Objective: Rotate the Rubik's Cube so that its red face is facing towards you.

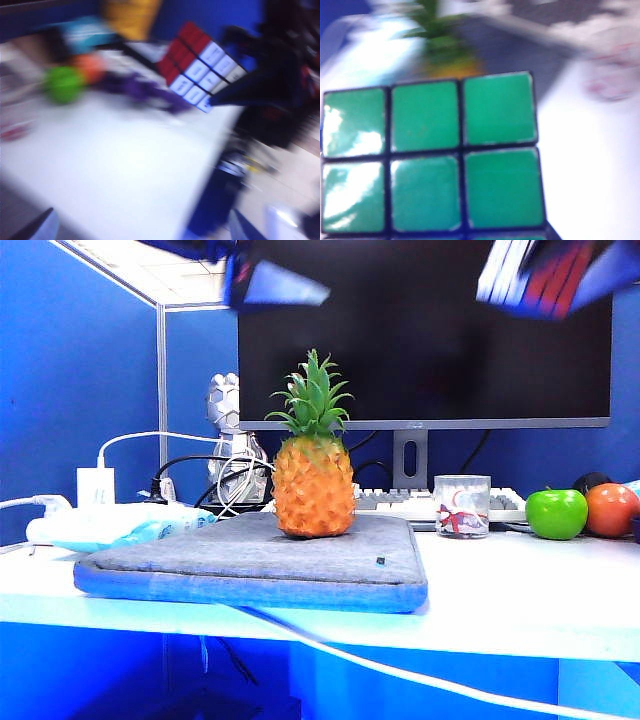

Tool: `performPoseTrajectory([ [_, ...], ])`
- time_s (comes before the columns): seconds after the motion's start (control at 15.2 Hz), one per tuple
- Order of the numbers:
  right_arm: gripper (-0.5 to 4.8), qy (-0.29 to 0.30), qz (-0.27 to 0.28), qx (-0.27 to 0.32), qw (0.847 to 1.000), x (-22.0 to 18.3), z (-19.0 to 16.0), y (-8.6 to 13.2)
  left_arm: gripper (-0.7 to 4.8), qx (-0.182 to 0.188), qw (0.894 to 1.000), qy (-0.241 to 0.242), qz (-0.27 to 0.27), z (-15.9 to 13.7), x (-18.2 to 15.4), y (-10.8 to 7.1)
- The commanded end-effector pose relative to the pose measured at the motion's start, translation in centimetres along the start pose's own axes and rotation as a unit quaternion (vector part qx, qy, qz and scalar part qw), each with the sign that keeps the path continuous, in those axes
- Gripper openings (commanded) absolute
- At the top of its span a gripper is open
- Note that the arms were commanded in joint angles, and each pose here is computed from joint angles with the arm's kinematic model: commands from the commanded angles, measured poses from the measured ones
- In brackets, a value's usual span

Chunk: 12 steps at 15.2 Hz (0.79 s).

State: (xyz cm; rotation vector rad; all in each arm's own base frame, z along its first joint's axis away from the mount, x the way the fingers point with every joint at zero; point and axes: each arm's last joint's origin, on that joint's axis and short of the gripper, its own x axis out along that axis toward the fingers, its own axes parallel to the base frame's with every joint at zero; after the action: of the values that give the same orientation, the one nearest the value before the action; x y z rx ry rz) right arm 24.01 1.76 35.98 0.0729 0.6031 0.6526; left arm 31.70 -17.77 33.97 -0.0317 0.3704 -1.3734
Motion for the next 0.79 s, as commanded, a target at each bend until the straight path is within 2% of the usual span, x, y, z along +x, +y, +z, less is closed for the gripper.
performPoseTrajectory([
  [0.07, 0.21, -0.007, 0.112, 0.019, 0.993, -2.8, -0.8, 1.6, 4.79, 0.056, 0.992, -0.011, -0.113, 0.1, -0.1, -0.9],
  [0.2, 0.21, -0.016, 0.236, 0.054, 0.970, -3.9, -1.6, 2.1, 4.79, 0.061, 0.978, -0.027, -0.196, 0.1, -0.3, -1.3],
  [0.26, 0.21, -0.022, 0.277, 0.059, 0.959, -4.1, -1.7, 2.4, 4.79, 0.060, 0.975, -0.031, -0.213, 0.1, -0.5, -1.3],
  [0.33, 0.21, -0.034, 0.334, 0.068, 0.940, -4.3, -1.8, 2.7, 4.79, 0.060, 0.972, -0.033, -0.224, 0.1, -0.6, -1.4],
  [0.46, 0.21, -0.051, 0.391, 0.070, 0.916, -4.5, -1.7, 3.0, 4.79, 0.055, 0.973, -0.031, -0.221, 0.1, -0.5, -1.4],
  [0.66, 0.21, -0.047, 0.409, 0.066, 0.909, -4.3, -1.7, 3.4, 4.79, 0.043, 0.977, -0.025, -0.206, 0.1, -0.4, -1.3],
  [0.79, 0.17, -0.034, 0.435, 0.049, 0.898, -3.6, -1.8, 4.5, 4.79, 0.041, 0.977, -0.025, -0.208, 0.1, -0.4, -1.4],
])
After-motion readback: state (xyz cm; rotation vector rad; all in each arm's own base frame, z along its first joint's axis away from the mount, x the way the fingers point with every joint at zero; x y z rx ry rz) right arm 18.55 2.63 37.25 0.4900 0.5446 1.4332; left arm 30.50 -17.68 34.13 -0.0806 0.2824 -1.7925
